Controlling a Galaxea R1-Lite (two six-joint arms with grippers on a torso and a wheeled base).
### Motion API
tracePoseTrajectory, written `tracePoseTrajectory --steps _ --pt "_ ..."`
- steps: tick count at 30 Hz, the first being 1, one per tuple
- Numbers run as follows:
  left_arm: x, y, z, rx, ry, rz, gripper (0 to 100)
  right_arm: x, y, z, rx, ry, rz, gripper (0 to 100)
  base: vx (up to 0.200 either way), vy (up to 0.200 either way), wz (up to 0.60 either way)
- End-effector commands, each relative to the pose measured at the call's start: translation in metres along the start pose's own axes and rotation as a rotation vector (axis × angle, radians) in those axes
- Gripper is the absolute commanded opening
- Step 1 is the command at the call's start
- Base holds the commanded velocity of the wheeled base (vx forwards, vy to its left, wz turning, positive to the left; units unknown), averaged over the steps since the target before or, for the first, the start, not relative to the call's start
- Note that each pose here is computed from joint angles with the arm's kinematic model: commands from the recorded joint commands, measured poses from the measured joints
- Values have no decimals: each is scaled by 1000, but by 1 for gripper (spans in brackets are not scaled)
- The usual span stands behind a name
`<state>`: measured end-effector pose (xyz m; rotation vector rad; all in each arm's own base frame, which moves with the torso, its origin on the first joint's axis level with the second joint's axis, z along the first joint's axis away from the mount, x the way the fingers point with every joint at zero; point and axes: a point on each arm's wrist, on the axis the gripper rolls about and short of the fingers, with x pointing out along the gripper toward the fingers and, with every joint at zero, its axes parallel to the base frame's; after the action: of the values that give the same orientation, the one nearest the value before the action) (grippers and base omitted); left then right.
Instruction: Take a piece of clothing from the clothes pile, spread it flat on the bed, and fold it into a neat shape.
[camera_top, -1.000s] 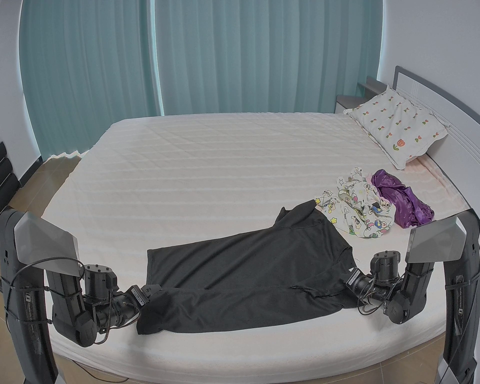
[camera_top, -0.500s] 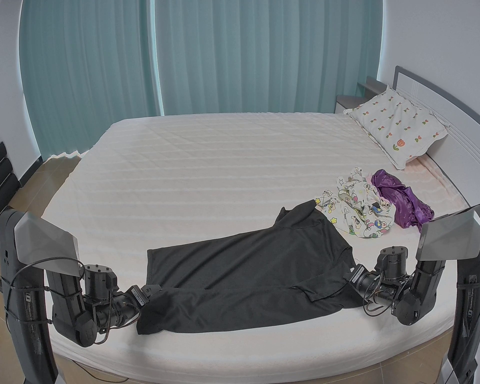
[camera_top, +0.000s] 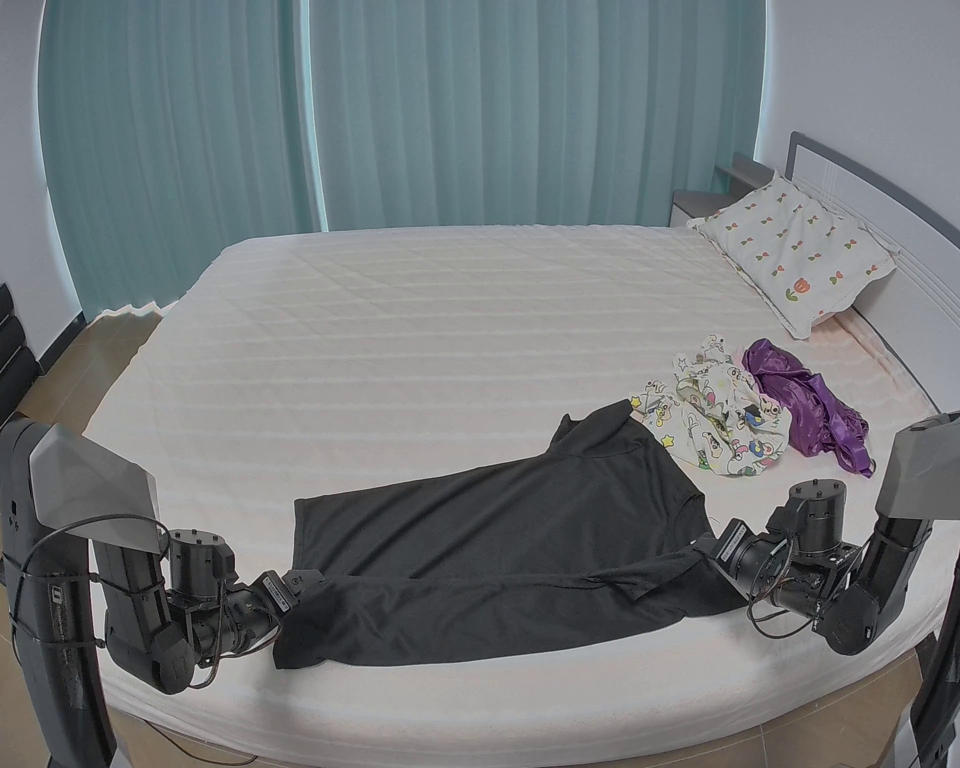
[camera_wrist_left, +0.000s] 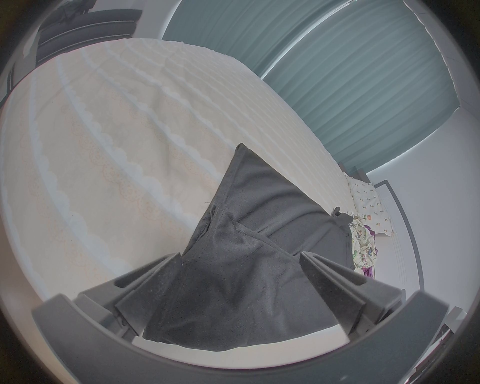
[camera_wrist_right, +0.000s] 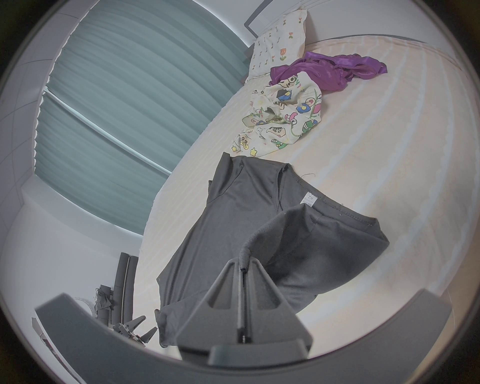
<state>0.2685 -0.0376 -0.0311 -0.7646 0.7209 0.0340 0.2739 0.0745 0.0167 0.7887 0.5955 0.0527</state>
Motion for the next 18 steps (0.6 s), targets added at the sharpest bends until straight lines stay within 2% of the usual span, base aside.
tracePoseTrajectory --steps 1,7,14,15,18 --pt "0 0 0 -1 0 1 100 -15 7 3 -6 -15 26 0 0 0 0" --pt "0 0 0 -1 1 0 100 -22 0 -2 -17 11 -4 0 0 0 0" --pt "0 0 0 -1 1 0 100 -23 -17 -16 -101 79 -79 0 0 0 0" --pt "0 1 0 -2 -1 2 100 -23 -22 -21 -125 102 -101 100 0 0 0" --pt "0 1 0 -2 0 1 100 -21 -32 -26 -162 131 -144 100 0 0 0"
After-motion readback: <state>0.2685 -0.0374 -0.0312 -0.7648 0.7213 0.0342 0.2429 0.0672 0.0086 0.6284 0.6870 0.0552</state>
